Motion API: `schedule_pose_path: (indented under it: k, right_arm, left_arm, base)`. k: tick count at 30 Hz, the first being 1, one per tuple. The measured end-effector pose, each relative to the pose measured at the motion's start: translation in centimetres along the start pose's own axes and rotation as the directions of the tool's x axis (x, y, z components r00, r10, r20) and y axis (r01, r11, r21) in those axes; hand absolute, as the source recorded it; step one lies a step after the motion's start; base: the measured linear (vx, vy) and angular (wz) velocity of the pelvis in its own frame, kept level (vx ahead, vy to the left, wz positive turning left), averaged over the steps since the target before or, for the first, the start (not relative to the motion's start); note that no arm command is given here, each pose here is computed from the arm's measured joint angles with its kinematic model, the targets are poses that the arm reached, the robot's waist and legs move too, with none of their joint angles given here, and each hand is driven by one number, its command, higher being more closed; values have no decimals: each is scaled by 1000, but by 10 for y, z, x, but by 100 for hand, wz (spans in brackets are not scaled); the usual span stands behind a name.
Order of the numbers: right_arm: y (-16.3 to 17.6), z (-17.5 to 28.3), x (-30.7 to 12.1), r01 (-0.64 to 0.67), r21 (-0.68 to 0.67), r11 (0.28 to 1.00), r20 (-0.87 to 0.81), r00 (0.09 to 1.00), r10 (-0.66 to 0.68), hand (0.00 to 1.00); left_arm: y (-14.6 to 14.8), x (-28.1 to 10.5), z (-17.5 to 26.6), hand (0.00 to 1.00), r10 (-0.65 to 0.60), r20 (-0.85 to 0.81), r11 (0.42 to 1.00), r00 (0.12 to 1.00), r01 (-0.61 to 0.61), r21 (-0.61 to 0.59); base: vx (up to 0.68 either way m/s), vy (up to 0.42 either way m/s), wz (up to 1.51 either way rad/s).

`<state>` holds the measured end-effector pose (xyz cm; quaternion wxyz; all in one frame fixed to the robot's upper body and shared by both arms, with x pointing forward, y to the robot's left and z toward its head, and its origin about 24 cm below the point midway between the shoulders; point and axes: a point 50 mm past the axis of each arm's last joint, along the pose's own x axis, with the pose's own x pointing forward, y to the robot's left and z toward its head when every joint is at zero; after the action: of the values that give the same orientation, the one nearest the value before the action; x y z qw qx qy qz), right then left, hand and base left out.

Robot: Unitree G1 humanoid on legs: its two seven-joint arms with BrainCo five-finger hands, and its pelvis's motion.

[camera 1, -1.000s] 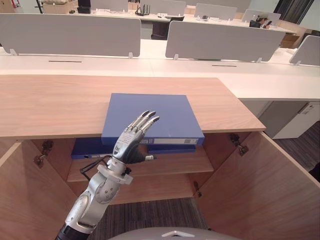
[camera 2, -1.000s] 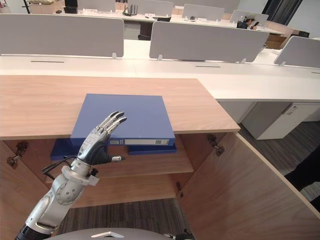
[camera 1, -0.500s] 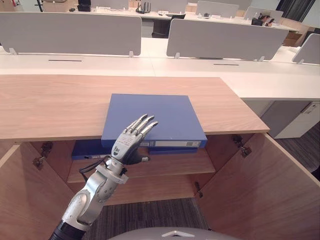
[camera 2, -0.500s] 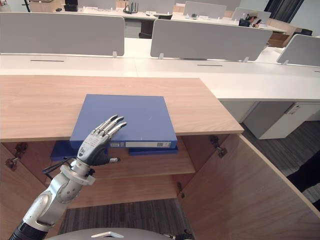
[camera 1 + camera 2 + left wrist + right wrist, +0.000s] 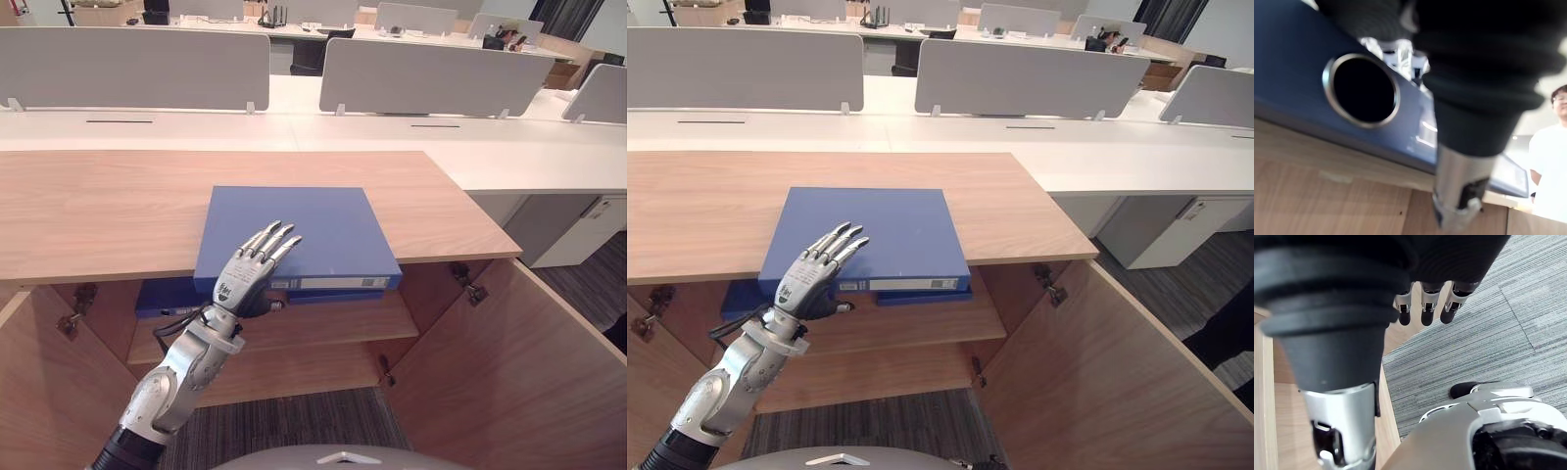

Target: Walk over to the cabinet, pick up the folder, carry it to the office cabinet, place the folder inside the office cabinet, then close the office cabinet door

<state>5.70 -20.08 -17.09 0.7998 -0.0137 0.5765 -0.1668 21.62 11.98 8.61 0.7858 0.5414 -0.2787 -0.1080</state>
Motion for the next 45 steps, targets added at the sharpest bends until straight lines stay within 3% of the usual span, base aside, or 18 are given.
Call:
schedule_pose_path:
  k: [2, 3, 21, 25, 32, 37, 45]
  right_arm:
    - [0, 0, 0, 0, 2, 1000, 0, 1000, 0, 0]
    - [0, 0, 0, 0, 2, 1000, -1, 1000, 0, 0]
    - [1, -1, 0, -1, 12, 1000, -4, 1000, 1, 0]
    - [2, -1, 0, -1, 13, 1000, -4, 1000, 1, 0]
    - [1, -7, -1, 2, 35, 999, -22, 1000, -1, 0]
    - [2, -6, -1, 6, 49, 999, -15, 1000, -5, 0]
    - [3, 7, -7, 11, 69, 998, 110, 994, -18, 0]
  left_arm:
    - [0, 1, 0, 0, 0, 2, 1000, 1000, 0, 13]
    - [0, 1, -1, 100, 2, 0, 1000, 1000, -2, 16]
    - [11, 13, -24, 100, 103, -51, 985, 993, -95, 144]
    - [11, 14, -23, 100, 136, -68, 984, 988, -127, 126]
    - [23, 21, -9, 100, 249, -91, 967, 964, -252, -24]
    - [47, 23, 14, 100, 405, -117, 861, 907, -422, -283]
    - [70, 20, 25, 100, 551, -185, 685, 814, -568, -456]
  base:
    - [0, 0, 0]
    - [42, -17, 1]
    - [4, -4, 0]
    - [0, 0, 0]
    - [0, 0, 0]
    - [0, 0, 0]
    - [-34, -22, -10]
